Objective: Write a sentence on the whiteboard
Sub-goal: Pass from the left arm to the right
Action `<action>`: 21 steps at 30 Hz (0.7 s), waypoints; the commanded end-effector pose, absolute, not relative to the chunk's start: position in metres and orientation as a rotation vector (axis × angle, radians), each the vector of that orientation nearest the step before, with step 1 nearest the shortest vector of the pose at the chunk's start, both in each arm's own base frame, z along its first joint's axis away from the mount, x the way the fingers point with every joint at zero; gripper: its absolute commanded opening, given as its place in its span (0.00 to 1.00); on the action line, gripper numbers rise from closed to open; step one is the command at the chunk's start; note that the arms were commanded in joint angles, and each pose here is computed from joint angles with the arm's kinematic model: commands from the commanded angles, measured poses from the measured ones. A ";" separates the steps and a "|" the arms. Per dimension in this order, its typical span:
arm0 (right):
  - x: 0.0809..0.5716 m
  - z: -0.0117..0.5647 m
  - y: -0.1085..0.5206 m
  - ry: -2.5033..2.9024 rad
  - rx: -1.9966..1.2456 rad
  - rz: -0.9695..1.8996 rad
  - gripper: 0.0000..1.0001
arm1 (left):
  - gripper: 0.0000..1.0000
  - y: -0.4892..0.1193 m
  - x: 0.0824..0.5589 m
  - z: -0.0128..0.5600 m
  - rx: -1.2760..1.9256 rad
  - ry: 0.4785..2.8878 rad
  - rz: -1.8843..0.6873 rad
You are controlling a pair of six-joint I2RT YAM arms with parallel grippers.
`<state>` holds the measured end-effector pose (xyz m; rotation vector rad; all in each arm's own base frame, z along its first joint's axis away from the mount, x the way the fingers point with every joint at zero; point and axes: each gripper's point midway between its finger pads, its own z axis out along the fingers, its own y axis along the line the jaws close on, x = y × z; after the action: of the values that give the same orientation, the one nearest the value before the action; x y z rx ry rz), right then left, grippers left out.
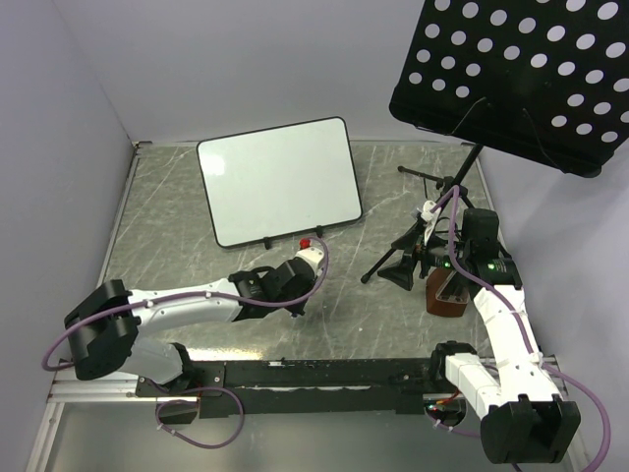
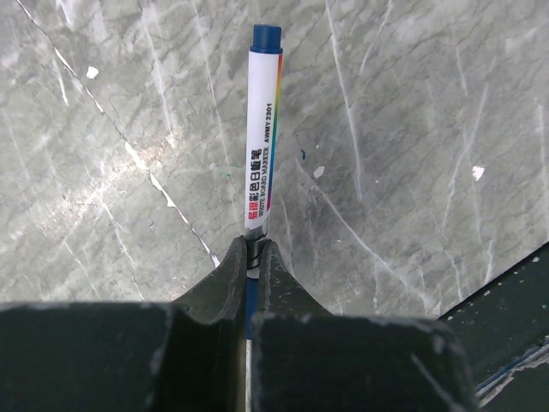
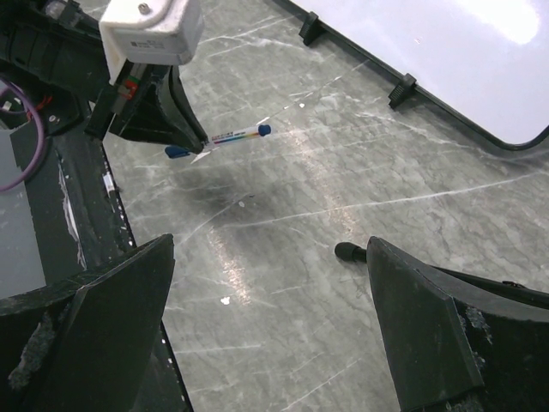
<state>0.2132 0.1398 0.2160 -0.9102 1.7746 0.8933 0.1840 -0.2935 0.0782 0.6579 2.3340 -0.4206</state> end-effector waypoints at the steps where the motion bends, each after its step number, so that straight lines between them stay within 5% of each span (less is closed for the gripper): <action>1: 0.213 0.221 0.143 1.724 -0.951 0.893 1.00 | 0.01 -0.300 0.189 0.099 0.641 2.249 -0.465; 21: 0.193 0.230 0.184 1.756 -1.113 1.121 1.00 | 0.01 -0.312 0.177 0.150 0.903 1.969 -0.548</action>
<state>0.1985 0.1712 0.2127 -1.0279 1.8154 1.0874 0.1782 -0.3001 0.1256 0.7906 2.1121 -0.5025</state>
